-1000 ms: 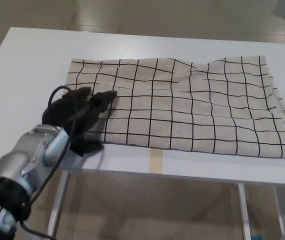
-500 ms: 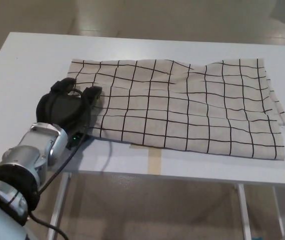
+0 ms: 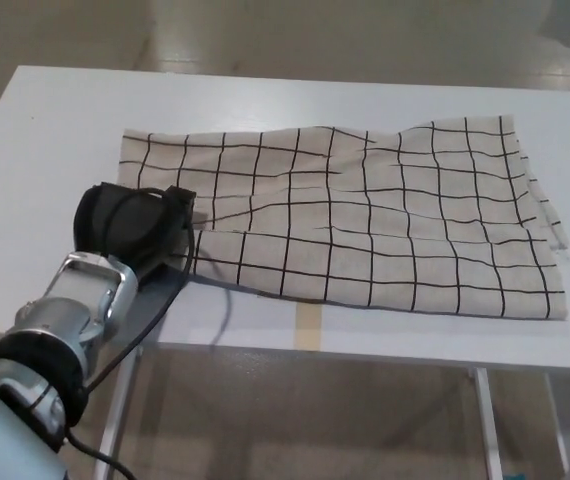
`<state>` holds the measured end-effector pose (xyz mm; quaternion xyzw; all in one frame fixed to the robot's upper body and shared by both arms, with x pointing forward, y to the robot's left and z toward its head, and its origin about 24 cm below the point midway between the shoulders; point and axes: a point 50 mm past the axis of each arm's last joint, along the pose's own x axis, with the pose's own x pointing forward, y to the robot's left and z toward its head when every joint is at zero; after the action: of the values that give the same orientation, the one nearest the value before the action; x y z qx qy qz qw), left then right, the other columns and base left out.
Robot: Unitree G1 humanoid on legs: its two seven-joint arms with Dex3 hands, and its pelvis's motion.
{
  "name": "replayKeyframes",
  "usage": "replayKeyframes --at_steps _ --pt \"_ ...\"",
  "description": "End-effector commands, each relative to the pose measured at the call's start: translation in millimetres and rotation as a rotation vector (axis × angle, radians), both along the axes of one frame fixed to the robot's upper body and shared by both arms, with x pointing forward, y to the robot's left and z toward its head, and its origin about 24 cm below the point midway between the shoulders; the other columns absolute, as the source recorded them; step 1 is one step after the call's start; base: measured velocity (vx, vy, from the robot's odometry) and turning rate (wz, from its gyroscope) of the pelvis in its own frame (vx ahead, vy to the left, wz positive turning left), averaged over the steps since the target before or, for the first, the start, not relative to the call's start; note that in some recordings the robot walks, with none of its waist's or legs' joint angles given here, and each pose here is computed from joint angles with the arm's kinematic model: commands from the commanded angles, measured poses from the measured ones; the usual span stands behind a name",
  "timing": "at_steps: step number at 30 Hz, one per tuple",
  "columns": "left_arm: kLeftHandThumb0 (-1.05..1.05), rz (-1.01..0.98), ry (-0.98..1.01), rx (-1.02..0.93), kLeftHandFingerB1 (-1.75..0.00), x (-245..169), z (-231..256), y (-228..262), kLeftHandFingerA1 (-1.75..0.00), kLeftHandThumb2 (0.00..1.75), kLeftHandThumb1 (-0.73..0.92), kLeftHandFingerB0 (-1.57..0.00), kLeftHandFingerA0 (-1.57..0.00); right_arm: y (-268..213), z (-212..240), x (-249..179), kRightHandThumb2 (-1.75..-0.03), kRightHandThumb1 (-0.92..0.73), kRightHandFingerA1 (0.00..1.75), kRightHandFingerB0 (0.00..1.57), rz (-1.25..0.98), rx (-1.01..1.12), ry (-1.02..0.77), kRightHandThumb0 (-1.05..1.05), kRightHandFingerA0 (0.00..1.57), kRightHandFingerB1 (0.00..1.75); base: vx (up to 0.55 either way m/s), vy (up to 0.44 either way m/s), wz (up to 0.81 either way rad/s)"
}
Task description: Use the left hand to fold a white towel with checkered patterns in half.
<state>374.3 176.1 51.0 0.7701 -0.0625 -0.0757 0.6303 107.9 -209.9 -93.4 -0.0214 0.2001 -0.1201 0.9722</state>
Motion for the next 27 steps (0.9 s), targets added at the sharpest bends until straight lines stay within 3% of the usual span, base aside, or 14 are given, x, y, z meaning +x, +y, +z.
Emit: replayKeyframes --at_steps 1,2,10,12,16,22,23,24,25,26,27 --pt "-0.25 0.001 0.049 -0.045 -1.31 -15.6 -22.6 10.1 -1.48 0.79 0.57 -0.80 -1.10 -2.3 1.4 -3.4 -0.62 -0.75 0.43 0.34 -0.003 0.001 -0.002 -0.35 0.33 0.41 0.00 0.000 0.00" --pt "-0.13 0.001 0.035 -0.054 -1.75 -15.7 -21.1 12.9 -1.75 0.56 0.72 -0.51 -0.69 -2.4 1.8 -3.3 -0.62 -0.75 0.43 0.35 -0.002 0.000 -0.002 -0.34 0.33 0.41 0.00 0.000 0.00" --pt "-0.16 0.079 -0.015 -0.137 -1.75 -15.4 -7.2 45.8 -1.75 0.54 0.69 -0.53 -0.73 -3.4 2.8 -4.8 -0.62 -0.75 0.44 0.37 0.007 -0.015 0.001 -0.34 0.35 0.43 0.00 0.000 0.00" --pt "-0.20 0.205 -0.045 -0.158 -1.75 -14.3 11.5 83.1 -1.75 0.53 0.70 -0.53 -0.71 -4.3 4.0 -3.7 -0.62 -0.75 0.44 0.39 0.009 -0.009 0.002 -0.33 0.37 0.44 0.00 0.000 0.00" --pt "-0.19 0.296 -0.132 -0.173 -1.75 -13.9 32.6 109.4 -1.75 0.55 0.70 -0.54 -0.74 -3.6 3.7 -1.7 -0.62 -0.75 0.44 0.42 0.001 0.001 -0.003 -0.33 0.39 0.45 0.00 0.000 0.00" --pt "-0.20 0.343 -0.207 -0.167 -1.75 -13.0 51.6 125.0 -1.75 0.54 0.69 -0.55 -0.73 -2.7 3.0 -1.1 -0.62 -0.75 0.45 0.43 -0.010 0.005 -0.004 -0.32 0.39 0.46 0.00 0.000 0.00" --pt "-0.31 0.341 -0.235 -0.174 -1.34 -13.0 57.8 128.5 -1.43 0.79 0.49 -0.95 -1.11 -3.1 2.9 -1.7 -0.62 -0.75 0.45 0.45 -0.007 -0.001 0.001 -0.32 0.40 0.47 0.00 0.000 0.00" --pt "-0.31 0.339 -0.270 -0.181 -1.34 -13.3 65.6 132.9 -1.43 0.79 0.49 -0.95 -1.11 -3.5 2.8 -2.6 -0.62 -0.75 0.45 0.45 -0.002 -0.008 0.006 -0.32 0.40 0.47 0.00 0.000 0.00" --pt "-0.21 0.313 -0.315 -0.174 -0.36 -13.0 75.4 135.5 -1.75 0.60 0.66 -0.32 -0.86 -3.4 3.0 -2.3 -0.62 -0.75 0.45 0.45 0.002 -0.008 0.010 -0.32 0.40 0.47 0.00 0.000 0.00" --pt "-0.21 0.306 -0.325 -0.172 -0.36 -13.0 77.8 136.0 -1.75 0.60 0.66 -0.32 -0.86 -3.3 3.0 -2.1 -0.62 -0.75 0.45 0.45 0.003 -0.007 0.011 -0.32 0.40 0.47 0.00 0.000 0.00" --pt "-0.26 0.298 -0.338 -0.167 -0.35 -12.8 80.6 136.3 -1.71 0.65 0.63 -0.18 -0.96 -3.4 3.2 -2.0 -0.62 -0.75 0.46 0.45 0.005 -0.008 0.011 -0.33 0.40 0.47 0.00 0.000 0.00"
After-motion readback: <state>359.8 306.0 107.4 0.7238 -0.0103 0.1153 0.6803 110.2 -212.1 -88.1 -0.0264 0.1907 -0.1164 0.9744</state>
